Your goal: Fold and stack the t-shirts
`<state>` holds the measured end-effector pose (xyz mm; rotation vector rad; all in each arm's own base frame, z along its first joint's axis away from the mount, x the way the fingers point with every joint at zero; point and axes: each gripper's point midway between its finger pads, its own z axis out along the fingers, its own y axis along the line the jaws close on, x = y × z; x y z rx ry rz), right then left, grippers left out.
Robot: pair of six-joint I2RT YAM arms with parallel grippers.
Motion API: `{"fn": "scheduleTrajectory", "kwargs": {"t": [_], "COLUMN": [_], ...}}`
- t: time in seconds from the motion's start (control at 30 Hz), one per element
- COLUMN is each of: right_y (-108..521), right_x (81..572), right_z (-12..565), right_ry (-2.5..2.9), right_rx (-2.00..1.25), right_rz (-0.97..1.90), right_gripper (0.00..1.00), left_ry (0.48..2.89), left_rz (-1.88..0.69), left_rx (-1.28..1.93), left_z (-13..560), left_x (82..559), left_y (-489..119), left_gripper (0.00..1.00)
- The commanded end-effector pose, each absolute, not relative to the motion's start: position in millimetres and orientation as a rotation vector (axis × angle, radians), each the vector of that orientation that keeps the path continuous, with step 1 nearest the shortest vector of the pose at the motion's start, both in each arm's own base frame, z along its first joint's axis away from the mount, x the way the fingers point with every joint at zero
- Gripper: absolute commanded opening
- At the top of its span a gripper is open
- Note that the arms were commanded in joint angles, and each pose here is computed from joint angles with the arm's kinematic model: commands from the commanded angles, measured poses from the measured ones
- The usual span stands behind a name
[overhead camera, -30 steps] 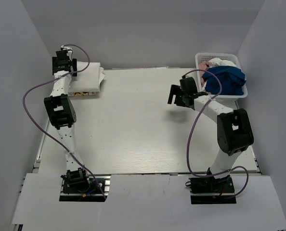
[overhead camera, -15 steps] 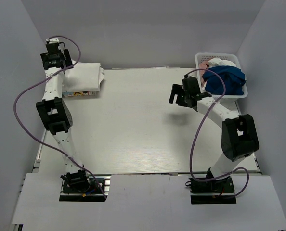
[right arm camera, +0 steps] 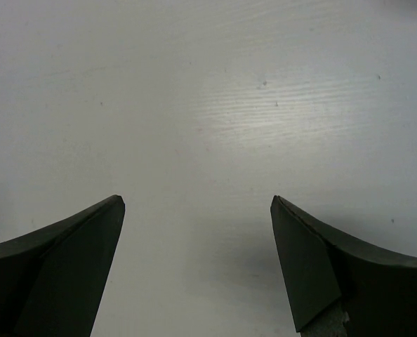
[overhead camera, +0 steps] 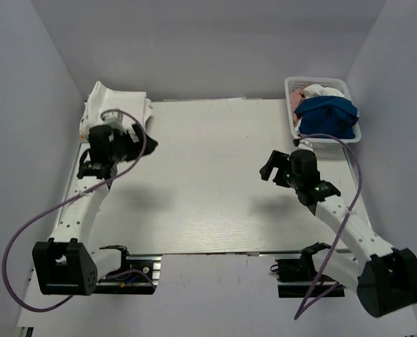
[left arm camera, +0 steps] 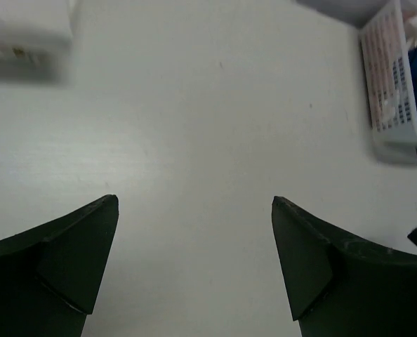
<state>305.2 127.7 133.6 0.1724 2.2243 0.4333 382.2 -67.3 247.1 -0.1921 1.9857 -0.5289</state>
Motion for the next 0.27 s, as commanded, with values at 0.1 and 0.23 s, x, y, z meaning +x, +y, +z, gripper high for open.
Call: {"fn": "scheduleTrajectory", "kwargs": {"t": [0.1, 0.23], "right_y": [112.1, 114.0], "right_x": [276.9, 276.5], "right_z": [131.3, 149.7], "right_ry": [2.119, 2.051], "right_rx": [0.257, 0.235], "right_rz": [0.466, 0.499], "right_gripper": [0.9, 0.9], "left_ry": [1.99, 1.988], "left_rz": [-0.701, -0.674], "left_rx": [-0.213, -0.232], "left_z": [220.3, 222.9], "left_x": [331.6, 331.4], "left_y": [-95.0, -90.5], "left_gripper": [1.0, 1.0]}}
